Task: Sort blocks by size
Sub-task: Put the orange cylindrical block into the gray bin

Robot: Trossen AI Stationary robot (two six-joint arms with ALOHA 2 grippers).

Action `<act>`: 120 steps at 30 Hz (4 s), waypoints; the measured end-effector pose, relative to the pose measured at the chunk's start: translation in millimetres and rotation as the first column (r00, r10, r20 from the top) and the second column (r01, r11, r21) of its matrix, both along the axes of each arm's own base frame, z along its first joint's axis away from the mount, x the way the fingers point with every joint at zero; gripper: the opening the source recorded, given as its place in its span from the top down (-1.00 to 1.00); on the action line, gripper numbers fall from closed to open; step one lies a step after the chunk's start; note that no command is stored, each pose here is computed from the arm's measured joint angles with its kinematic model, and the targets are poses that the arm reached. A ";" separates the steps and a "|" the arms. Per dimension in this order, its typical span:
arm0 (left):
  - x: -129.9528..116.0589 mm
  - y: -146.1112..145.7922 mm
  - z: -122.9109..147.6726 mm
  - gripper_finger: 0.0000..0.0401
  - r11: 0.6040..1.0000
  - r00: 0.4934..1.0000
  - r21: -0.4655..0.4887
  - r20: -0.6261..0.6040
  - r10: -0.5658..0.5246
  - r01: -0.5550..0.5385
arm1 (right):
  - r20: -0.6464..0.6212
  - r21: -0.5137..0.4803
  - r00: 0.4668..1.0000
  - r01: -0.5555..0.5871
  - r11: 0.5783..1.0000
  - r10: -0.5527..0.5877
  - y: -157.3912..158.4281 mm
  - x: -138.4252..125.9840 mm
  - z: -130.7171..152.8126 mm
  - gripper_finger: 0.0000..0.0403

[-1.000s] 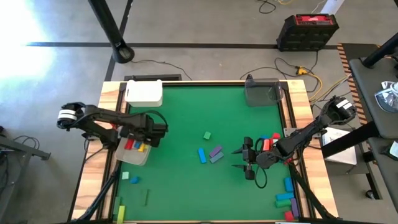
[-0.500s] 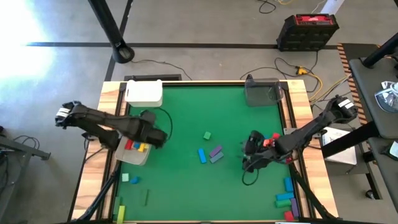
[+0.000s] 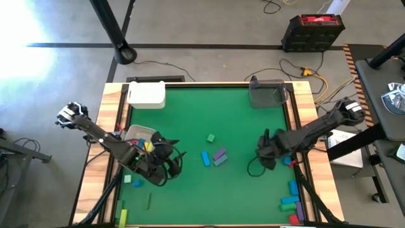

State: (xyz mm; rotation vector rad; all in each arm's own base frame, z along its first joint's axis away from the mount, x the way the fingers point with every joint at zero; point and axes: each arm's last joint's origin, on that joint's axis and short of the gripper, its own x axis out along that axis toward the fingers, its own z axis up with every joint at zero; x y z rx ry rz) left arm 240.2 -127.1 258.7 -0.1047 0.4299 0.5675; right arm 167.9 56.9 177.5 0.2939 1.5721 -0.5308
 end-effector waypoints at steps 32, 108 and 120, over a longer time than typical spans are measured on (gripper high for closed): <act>-9.5 12.2 -59.4 -0.26 0.977 0.984 0.159 0.134 0.119 -0.140 | -0.016 0.027 0.778 0.629 0.777 -0.628 -29.9 10.6 -25.1 -0.03; 145.9 -26.6 -49.5 0.45 0.789 0.574 0.307 0.554 -0.603 0.532 | 0.848 -0.472 0.219 -0.103 0.875 0.483 144.2 91.7 69.1 0.28; 101.1 -32.1 -17.2 0.45 0.902 0.890 0.144 0.158 -0.427 0.408 | 0.827 -0.468 0.281 -0.136 0.873 0.487 142.3 82.1 65.8 -0.25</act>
